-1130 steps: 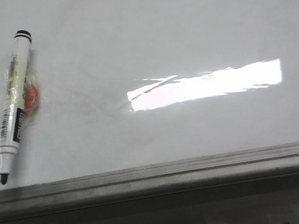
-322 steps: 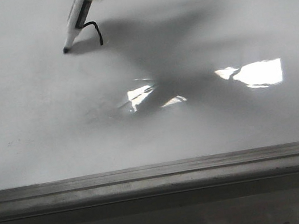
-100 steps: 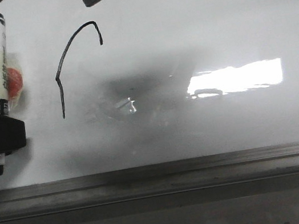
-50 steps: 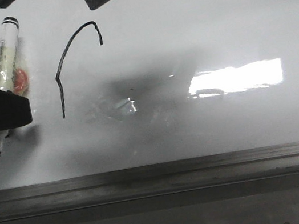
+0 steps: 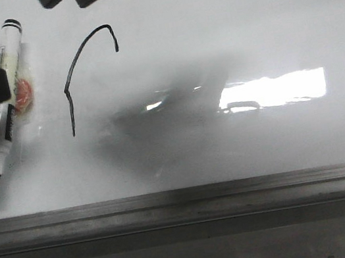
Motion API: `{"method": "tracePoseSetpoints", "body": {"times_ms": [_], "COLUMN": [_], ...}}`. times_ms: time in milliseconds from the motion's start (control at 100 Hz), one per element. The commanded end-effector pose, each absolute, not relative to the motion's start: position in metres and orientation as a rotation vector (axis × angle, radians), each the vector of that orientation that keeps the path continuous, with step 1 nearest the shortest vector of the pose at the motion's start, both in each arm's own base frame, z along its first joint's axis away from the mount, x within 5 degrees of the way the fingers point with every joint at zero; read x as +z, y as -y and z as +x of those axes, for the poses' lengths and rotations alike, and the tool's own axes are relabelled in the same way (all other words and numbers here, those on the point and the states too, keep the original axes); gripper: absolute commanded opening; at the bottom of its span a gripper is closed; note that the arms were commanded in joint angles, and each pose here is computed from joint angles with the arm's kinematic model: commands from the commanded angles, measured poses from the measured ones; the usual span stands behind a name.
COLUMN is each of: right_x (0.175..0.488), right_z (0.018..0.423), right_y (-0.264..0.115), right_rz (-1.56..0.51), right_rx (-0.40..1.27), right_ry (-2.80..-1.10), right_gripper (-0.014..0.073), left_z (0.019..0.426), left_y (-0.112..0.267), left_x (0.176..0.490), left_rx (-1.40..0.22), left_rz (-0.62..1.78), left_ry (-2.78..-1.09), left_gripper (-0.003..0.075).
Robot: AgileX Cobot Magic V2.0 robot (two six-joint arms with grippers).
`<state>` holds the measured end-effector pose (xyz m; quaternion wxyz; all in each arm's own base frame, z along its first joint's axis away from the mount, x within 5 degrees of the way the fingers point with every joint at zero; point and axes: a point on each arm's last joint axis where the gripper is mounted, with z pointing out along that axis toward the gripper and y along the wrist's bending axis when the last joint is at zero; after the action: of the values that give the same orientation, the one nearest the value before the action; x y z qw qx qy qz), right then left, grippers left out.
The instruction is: Write number 6 on whiteboard
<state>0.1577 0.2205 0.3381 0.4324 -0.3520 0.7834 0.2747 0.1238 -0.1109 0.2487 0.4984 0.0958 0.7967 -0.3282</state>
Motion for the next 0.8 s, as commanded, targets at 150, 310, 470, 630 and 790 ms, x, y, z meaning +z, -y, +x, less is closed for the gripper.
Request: {"method": "tracePoseSetpoints", "body": {"times_ms": [150,310,470,630,790], "right_x": [0.364,0.356,0.331,0.299,0.27], "right_z": [0.145,0.127,0.105,0.083,0.067], "right_y": [-0.196,-0.17,-0.14,-0.11,-0.088], "right_rz": [-0.794,-0.786,-0.754,-0.728,-0.714], "right_rx": [0.711,0.686,0.695,0.708,0.716], "right_ry": [-1.719,-1.586,-1.473,-1.424,-1.398], "right_gripper": [-0.007,-0.007,-0.007,-0.007,-0.007], "left_z": [0.108,0.096,0.083,0.073,0.068], "left_y": [0.095,0.082,0.069,0.06,0.056], "left_x": [0.284,0.28,0.268,0.256,0.248], "left_rx": [-0.799,-0.809,-0.796,-0.783,-0.786], "left_rz": [0.281,0.275,0.283,0.31,0.311], "left_ry": [-1.685,-1.626,-1.548,-1.504,-1.497], "left_gripper": [0.0125,-0.002,-0.002,-0.002,-0.002]}}
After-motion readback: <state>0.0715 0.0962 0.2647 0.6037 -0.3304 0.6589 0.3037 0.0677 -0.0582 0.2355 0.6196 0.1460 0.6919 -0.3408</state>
